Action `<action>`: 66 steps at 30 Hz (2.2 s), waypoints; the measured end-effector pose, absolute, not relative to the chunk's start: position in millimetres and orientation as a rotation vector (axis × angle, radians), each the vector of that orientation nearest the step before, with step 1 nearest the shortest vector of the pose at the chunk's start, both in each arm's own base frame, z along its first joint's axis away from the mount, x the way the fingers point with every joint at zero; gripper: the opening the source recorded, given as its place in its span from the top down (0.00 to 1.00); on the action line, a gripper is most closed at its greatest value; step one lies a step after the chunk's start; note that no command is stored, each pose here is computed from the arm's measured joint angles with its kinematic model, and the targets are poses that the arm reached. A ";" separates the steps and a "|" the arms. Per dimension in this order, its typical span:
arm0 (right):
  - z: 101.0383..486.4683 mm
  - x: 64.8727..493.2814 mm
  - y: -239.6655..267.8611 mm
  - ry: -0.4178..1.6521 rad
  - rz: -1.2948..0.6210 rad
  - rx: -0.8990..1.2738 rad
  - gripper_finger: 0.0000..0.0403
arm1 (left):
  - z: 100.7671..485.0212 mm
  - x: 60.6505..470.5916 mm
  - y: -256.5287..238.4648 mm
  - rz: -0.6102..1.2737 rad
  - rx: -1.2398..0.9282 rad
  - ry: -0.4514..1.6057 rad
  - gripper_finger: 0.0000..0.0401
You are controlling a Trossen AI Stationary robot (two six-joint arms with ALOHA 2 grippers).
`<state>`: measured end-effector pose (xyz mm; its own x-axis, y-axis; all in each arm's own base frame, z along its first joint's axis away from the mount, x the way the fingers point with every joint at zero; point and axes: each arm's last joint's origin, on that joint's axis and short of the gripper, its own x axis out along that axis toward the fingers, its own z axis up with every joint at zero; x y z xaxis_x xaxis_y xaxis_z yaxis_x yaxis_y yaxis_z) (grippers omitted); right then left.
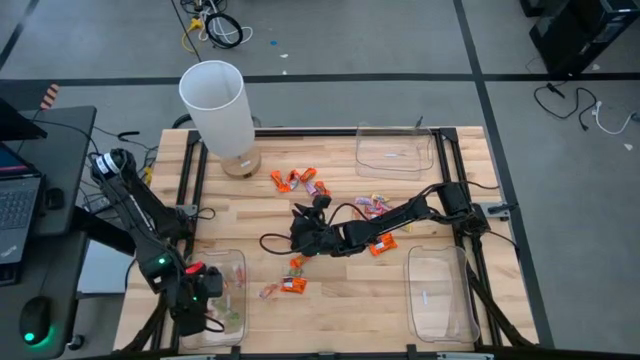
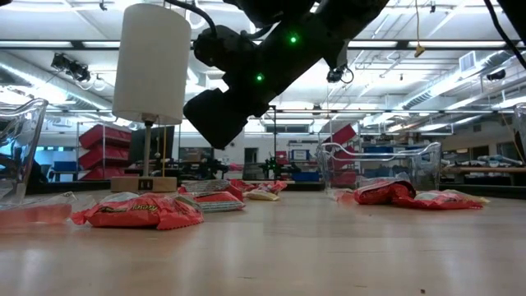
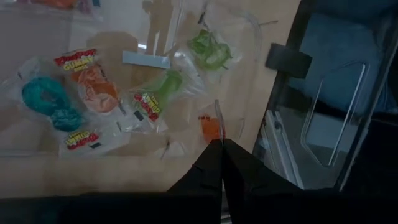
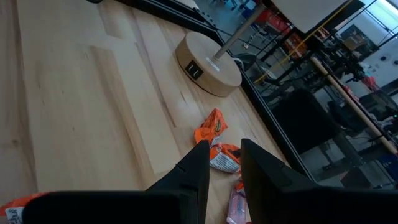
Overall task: Sort candy
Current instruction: Put the orange gummy into the bottom left transparent bin
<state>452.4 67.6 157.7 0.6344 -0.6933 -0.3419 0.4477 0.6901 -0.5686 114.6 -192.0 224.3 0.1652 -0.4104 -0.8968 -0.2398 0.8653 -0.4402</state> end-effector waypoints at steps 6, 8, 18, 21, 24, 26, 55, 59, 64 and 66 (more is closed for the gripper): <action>157.7 452.3 67.7 0.578 -0.679 -0.462 0.81 | 224.5 114.8 -192.3 -0.102 -0.597 1.426 0.97; 157.7 452.3 67.7 0.578 -0.679 -0.462 0.81 | 224.5 114.8 -192.3 -0.102 -0.598 1.427 0.97; 158.3 453.1 68.0 0.570 -0.665 -0.452 0.81 | 224.3 114.6 -192.0 -0.094 -0.601 1.428 0.88; 159.1 453.7 68.0 0.560 -0.664 -0.446 0.81 | 224.2 115.0 -191.6 -0.085 -0.596 1.413 0.83; 159.6 454.2 68.0 0.558 -0.659 -0.455 0.81 | 224.3 115.1 -191.8 -0.087 -0.597 1.411 0.80; 159.8 454.3 68.0 0.559 -0.658 -0.461 0.81 | 224.7 115.5 -192.5 -0.094 -0.603 1.408 0.79; 227.0 434.7 57.8 0.530 -0.482 -0.333 0.81 | 270.7 158.4 -173.7 -0.127 -0.119 0.935 0.79; 228.8 433.1 54.6 0.566 -0.284 -0.240 0.81 | 271.3 167.3 -165.0 -0.099 -0.021 0.894 0.79; 229.5 436.6 60.1 0.541 0.011 -0.156 0.81 | 272.5 177.5 -153.0 -0.018 0.126 0.825 0.79; 231.2 437.5 62.9 0.520 0.088 -0.133 0.81 | 273.4 180.6 -148.6 0.030 0.184 0.792 0.79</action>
<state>437.5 62.9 231.2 0.8644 0.0497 -0.5003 -0.1173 0.9876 -0.1046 180.6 -148.6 273.4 0.7029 0.0960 -0.7047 0.0418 0.9835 0.1757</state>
